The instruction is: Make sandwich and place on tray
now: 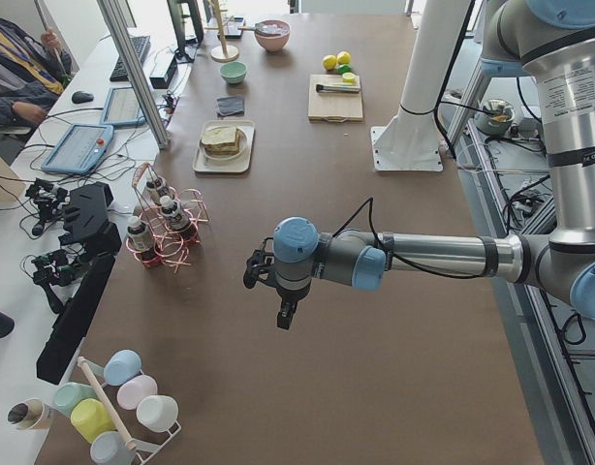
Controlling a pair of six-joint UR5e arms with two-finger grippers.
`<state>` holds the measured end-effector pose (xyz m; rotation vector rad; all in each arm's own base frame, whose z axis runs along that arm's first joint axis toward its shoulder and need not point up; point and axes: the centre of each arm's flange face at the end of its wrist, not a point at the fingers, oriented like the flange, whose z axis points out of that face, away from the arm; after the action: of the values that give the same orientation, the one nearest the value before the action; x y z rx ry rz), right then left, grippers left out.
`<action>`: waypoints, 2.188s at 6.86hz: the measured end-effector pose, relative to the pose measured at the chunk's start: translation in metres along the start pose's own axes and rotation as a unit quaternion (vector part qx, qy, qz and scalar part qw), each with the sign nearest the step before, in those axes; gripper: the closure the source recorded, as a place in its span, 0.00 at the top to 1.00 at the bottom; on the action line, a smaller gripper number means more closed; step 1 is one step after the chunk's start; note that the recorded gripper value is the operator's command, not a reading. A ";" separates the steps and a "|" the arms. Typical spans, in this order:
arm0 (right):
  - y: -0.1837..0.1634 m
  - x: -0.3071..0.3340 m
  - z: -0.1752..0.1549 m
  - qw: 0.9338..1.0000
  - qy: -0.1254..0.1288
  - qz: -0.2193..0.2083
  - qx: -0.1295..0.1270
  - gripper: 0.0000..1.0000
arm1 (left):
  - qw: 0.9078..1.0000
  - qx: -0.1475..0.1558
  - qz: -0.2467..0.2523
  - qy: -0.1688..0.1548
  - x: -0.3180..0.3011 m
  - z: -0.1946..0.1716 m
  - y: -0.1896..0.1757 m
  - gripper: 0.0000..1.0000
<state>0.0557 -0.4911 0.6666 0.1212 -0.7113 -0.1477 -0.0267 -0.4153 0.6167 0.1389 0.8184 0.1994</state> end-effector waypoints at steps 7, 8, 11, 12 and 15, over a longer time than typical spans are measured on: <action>-0.016 -0.045 -0.020 1.000 0.007 -0.004 -0.026 1.00 | 0.999 -0.039 -0.035 0.001 -0.034 -0.015 -0.022 0.97; -0.017 -0.046 -0.020 1.000 0.007 -0.005 -0.027 1.00 | 0.999 -0.036 -0.033 0.000 -0.033 -0.016 -0.023 0.97; -0.017 -0.047 -0.019 1.000 0.008 -0.007 -0.027 1.00 | 0.999 -0.022 -0.030 -0.016 -0.035 -0.032 -0.032 0.97; -0.017 -0.048 -0.020 1.000 0.008 -0.007 -0.026 1.00 | 0.999 -0.019 -0.032 -0.021 -0.037 -0.035 -0.033 0.97; -0.017 -0.048 -0.022 1.000 0.013 -0.009 -0.025 1.00 | 0.999 -0.023 -0.040 -0.024 -0.043 -0.033 -0.028 0.97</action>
<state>0.0324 -0.4982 0.6167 0.0823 -0.6813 -0.1802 -0.0761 -0.4504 0.6192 0.0665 0.7689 0.1384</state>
